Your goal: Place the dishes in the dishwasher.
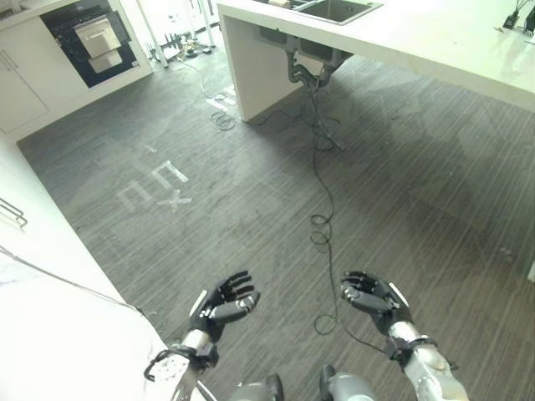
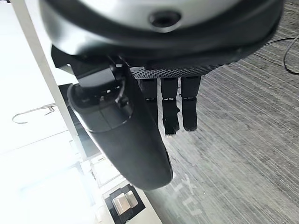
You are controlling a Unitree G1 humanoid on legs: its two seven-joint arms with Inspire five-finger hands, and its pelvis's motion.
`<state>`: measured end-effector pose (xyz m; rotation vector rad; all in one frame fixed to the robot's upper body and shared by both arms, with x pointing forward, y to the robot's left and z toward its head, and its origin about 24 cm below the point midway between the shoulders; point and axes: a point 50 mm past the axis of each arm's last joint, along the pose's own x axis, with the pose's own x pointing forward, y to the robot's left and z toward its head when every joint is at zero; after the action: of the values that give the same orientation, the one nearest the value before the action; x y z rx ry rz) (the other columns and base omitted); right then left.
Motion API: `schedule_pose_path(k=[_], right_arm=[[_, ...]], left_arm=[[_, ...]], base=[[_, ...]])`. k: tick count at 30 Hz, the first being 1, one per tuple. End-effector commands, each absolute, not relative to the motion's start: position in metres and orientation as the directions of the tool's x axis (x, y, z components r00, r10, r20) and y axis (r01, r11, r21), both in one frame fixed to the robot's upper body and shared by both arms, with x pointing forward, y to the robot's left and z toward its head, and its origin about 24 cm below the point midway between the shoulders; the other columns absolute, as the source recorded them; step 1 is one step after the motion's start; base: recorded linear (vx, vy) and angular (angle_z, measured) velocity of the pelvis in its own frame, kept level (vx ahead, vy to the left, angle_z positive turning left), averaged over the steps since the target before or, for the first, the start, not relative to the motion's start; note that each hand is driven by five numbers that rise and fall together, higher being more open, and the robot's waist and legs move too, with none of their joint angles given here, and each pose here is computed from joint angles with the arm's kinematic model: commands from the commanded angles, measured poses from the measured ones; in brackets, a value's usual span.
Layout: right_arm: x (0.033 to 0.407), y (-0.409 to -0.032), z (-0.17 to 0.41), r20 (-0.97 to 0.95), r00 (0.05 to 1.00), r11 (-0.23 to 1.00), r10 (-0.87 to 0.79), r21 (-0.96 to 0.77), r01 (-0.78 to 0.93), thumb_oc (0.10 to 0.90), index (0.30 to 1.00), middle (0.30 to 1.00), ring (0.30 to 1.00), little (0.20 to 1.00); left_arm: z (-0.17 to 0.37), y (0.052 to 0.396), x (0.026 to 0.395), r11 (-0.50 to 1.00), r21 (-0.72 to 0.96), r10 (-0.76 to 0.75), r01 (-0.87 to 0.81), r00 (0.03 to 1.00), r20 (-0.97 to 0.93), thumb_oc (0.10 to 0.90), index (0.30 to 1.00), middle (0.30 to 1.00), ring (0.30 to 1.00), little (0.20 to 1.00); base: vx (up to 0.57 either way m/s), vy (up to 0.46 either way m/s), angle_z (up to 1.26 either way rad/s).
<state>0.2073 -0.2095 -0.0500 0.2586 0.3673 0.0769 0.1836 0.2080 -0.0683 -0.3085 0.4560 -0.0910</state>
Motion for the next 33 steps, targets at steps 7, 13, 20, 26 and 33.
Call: schedule_pose_path(k=[7, 13, 20, 26, 33], right_arm=[[0.211, -0.216, -0.049, -0.323, 0.939, 0.961, 0.114, 0.275, -0.022, 0.8, 0.9, 0.9, 0.9, 0.9], [0.208, -0.215, -0.059, -0.371, 0.924, 0.959, 0.091, 0.283, 0.019, 0.8, 0.9, 0.9, 0.9, 0.9], [0.2, -0.214, -0.065, -0.399, 0.91, 0.959, 0.114, 0.282, 0.003, 0.8, 0.9, 0.9, 0.9, 0.9], [0.203, -0.219, -0.064, -0.387, 0.918, 0.952, 0.085, 0.303, 0.04, 0.8, 0.9, 0.9, 0.9, 0.9], [0.207, -0.232, -0.057, -0.368, 0.926, 0.968, 0.087, 0.25, 0.009, 0.8, 0.9, 0.9, 0.9, 0.9]], left_arm=[[-0.072, 0.212, 0.186, 0.951, -0.308, -0.153, 0.023, 0.901, -0.407, 0.8, 0.9, 0.9, 0.9, 0.9], [-0.075, 0.213, 0.187, 0.976, -0.213, -0.065, -0.032, 0.9, -0.432, 0.8, 0.9, 0.9, 0.9, 0.9], [-0.075, 0.216, 0.186, 0.989, -0.149, -0.043, -0.025, 0.9, -0.434, 0.8, 0.9, 0.9, 0.9, 0.9], [-0.072, 0.216, 0.193, 0.99, -0.138, -0.04, -0.022, 0.903, -0.427, 0.8, 0.9, 0.9, 0.9, 0.9], [-0.068, 0.222, 0.195, 0.984, -0.164, -0.006, -0.063, 0.921, -0.39, 0.8, 0.9, 0.9, 0.9, 0.9]], base=[[0.03, -0.035, 0.07], [0.01, -0.032, 0.07], [0.03, -0.039, 0.02], [0.04, -0.093, 0.06], [0.16, -0.144, -0.04]])
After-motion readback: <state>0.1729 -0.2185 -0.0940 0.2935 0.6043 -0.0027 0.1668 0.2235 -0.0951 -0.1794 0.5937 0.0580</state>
